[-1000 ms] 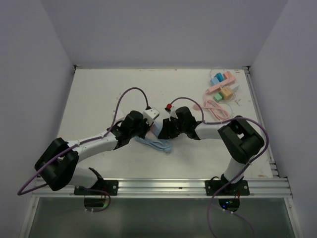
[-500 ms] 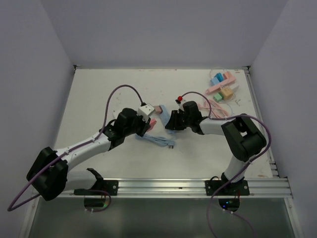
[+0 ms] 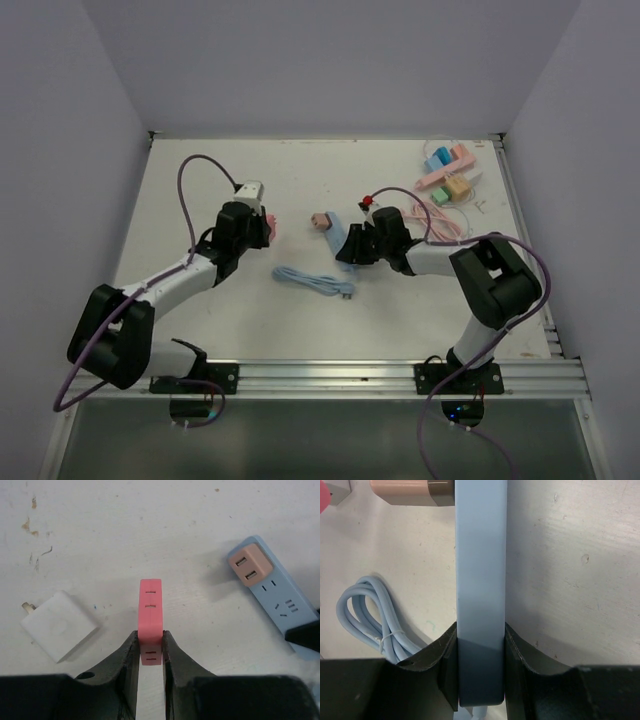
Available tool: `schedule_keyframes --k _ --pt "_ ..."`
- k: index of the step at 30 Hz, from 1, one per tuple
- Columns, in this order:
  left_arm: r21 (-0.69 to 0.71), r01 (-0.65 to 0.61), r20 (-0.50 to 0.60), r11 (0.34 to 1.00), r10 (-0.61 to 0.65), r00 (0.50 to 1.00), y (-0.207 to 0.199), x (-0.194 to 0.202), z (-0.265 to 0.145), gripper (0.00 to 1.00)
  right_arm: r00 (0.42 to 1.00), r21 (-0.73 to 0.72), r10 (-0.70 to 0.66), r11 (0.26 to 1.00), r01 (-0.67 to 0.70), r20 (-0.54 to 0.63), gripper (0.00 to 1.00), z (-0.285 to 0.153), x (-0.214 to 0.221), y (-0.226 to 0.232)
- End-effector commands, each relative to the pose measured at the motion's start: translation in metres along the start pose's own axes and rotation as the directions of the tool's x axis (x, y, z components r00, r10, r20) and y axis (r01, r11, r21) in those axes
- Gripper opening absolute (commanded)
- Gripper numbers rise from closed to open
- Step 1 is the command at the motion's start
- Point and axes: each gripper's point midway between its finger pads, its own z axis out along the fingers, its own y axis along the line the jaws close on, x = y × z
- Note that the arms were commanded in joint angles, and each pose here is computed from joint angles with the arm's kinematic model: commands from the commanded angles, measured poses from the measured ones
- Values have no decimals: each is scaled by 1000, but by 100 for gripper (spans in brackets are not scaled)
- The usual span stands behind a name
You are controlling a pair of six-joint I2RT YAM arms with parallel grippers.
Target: Pull the plug off the socket
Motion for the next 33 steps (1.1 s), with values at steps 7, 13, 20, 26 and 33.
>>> schedule_keyframes --k 7,13,20,26,33 --pt "-49 328 107 943 -321 941 21 -39 60 0 985 185 71 982 -41 -157 0 -11 60 -50" --pt "-49 475 76 879 -471 879 36 -38 94 0 986 166 65 985 -39 -151 0 -11 59 -47" --pt "-66 580 42 812 -579 814 52 -23 110 14 986 150 64 988 -41 -153 0 -10 59 -44" --pt "-86 615 34 784 -614 788 62 -14 103 43 987 143 62 989 -40 -150 0 -10 58 -43" --pt "-84 619 35 781 -618 785 62 -18 90 63 988 127 55 991 -37 -143 0 -11 57 -39"
